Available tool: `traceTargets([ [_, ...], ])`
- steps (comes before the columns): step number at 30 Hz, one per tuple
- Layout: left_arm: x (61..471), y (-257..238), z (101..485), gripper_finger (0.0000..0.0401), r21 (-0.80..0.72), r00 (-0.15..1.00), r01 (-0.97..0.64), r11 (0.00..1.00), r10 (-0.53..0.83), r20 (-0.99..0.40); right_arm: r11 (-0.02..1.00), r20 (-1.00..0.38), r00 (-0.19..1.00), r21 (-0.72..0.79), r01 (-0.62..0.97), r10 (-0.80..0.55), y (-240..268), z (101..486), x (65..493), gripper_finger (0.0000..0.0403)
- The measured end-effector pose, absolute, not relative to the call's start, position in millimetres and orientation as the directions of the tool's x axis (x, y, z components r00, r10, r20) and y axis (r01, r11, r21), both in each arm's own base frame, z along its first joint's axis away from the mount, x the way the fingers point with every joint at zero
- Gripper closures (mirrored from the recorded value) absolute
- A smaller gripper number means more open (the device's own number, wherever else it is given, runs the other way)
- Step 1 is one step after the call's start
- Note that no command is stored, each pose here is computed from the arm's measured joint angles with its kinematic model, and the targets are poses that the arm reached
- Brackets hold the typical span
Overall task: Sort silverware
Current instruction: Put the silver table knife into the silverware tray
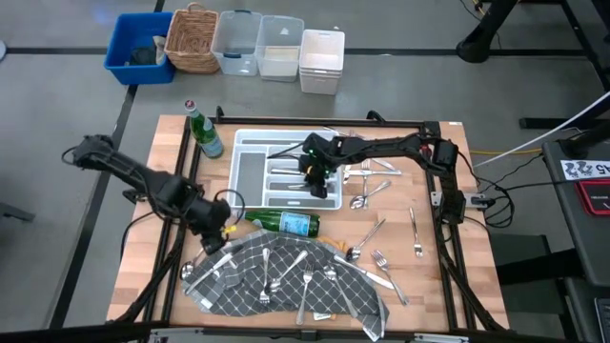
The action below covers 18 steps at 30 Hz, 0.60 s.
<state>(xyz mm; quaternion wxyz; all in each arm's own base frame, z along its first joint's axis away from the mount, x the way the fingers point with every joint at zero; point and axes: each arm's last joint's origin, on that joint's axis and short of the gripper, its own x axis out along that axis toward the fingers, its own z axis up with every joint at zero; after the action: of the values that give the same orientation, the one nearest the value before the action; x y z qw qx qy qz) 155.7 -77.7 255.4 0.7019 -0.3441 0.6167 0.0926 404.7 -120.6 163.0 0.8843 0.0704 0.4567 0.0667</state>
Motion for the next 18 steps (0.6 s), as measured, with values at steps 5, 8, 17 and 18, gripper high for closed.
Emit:
traceTargets([
  [5, 157, -99, 243, 0.0276, -0.292, 0.144, -0.531, 0.795, -0.254, -0.956, 0.983, -0.782, 0.599, 0.174, -0.060, 0.175, -124, 187, 415, 0.0290],
  [8, 161, -111, 233, 0.0276, -0.243, 0.122, -0.508, 0.826, -0.211, -0.970, 0.984, -0.765, 0.621, 0.163, -0.065, 0.168, -126, 205, 421, 0.0290],
  [17, 174, -136, 202, 0.0276, -0.140, 0.038, -0.444, 0.885, -0.138, -0.990, 0.991, -0.676, 0.725, 0.107, -0.085, 0.135, -131, 267, 438, 0.0290],
  [18, 176, -138, 199, 0.0276, -0.132, 0.030, -0.441, 0.888, -0.132, -0.991, 0.991, -0.662, 0.738, 0.099, -0.087, 0.130, -132, 274, 439, 0.0290],
])
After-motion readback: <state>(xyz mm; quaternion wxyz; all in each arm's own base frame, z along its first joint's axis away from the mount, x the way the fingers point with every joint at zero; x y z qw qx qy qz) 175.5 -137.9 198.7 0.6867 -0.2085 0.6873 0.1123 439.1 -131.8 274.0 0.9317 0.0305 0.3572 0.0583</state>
